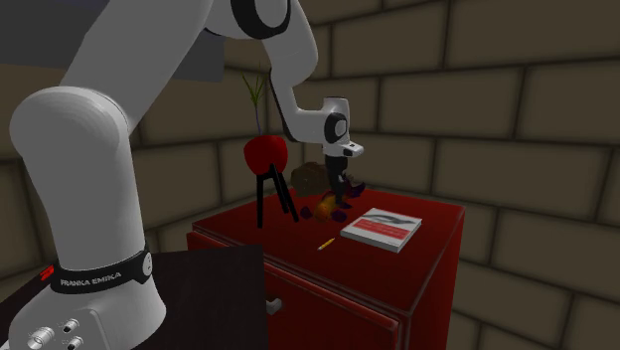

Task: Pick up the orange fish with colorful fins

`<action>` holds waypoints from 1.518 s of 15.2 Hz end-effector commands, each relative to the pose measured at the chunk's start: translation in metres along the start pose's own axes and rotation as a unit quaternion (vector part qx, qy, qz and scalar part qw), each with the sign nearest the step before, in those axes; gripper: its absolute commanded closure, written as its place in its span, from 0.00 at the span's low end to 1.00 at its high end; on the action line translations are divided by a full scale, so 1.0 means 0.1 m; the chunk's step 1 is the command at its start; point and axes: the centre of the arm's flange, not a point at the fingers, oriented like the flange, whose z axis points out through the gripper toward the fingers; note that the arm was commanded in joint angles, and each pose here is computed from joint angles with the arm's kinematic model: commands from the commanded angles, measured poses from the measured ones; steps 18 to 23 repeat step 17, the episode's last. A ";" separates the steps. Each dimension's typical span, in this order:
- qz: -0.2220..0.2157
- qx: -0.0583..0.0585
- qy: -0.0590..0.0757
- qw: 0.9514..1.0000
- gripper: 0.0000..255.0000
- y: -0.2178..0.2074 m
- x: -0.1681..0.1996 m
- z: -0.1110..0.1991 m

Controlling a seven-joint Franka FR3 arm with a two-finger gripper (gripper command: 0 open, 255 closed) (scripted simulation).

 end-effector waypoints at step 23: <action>0.001 -0.001 0.000 1.000 1.00 -0.07 0.06 -0.78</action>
